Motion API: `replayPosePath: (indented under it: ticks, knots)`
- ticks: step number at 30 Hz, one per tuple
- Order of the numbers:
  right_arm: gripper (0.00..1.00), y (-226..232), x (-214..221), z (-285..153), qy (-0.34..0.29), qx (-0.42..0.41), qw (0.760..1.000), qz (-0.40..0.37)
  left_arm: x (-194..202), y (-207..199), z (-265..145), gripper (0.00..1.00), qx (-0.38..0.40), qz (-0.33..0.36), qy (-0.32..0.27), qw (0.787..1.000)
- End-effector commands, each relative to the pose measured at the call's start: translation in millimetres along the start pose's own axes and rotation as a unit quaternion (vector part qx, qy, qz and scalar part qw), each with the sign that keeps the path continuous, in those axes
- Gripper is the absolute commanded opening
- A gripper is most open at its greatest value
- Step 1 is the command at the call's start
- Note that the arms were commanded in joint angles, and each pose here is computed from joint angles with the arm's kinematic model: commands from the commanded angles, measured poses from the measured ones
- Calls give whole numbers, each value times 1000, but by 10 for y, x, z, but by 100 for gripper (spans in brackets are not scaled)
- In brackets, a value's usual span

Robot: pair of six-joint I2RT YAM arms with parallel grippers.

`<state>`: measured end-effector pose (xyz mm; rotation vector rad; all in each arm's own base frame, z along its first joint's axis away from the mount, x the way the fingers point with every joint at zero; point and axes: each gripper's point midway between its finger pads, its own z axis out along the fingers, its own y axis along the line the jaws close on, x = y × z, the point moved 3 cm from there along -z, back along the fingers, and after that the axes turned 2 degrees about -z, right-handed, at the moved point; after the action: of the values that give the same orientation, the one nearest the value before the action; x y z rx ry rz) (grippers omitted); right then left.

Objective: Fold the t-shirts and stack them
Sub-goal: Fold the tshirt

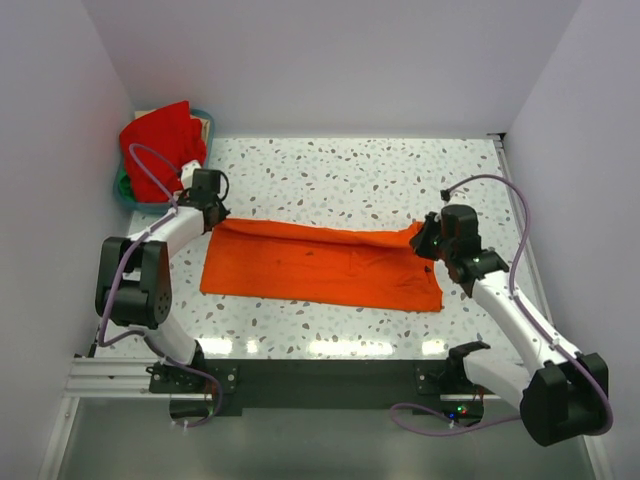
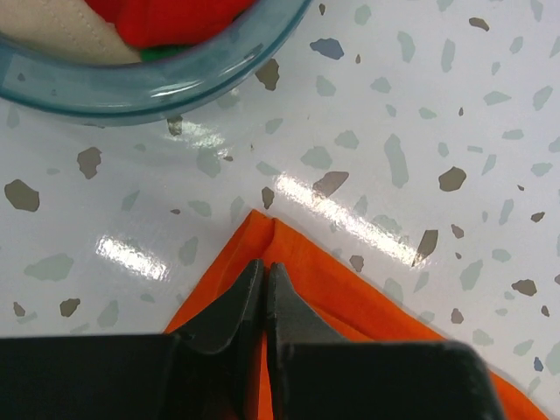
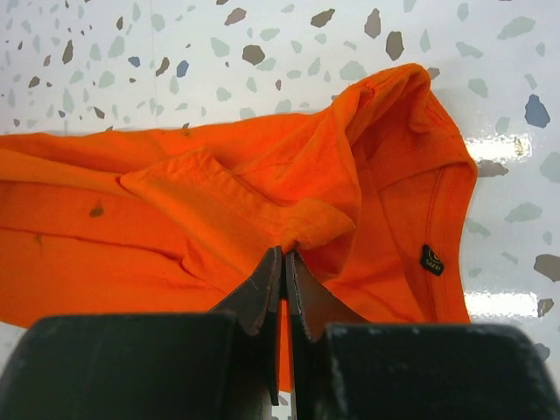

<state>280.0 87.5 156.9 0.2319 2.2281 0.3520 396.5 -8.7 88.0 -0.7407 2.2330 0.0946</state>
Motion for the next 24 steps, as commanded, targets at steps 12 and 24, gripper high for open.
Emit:
replayPosePath:
  ticks: [12, 24]
  knots:
    - [0, -61, 368, -142, 14, -15, 999, 28, 9, 86, -178, 0, 15, -43, -18, 999]
    - [41, -118, 676, -185, 37, -34, 998, 36, 151, 281, -420, 50, 25, -98, -41, 994]
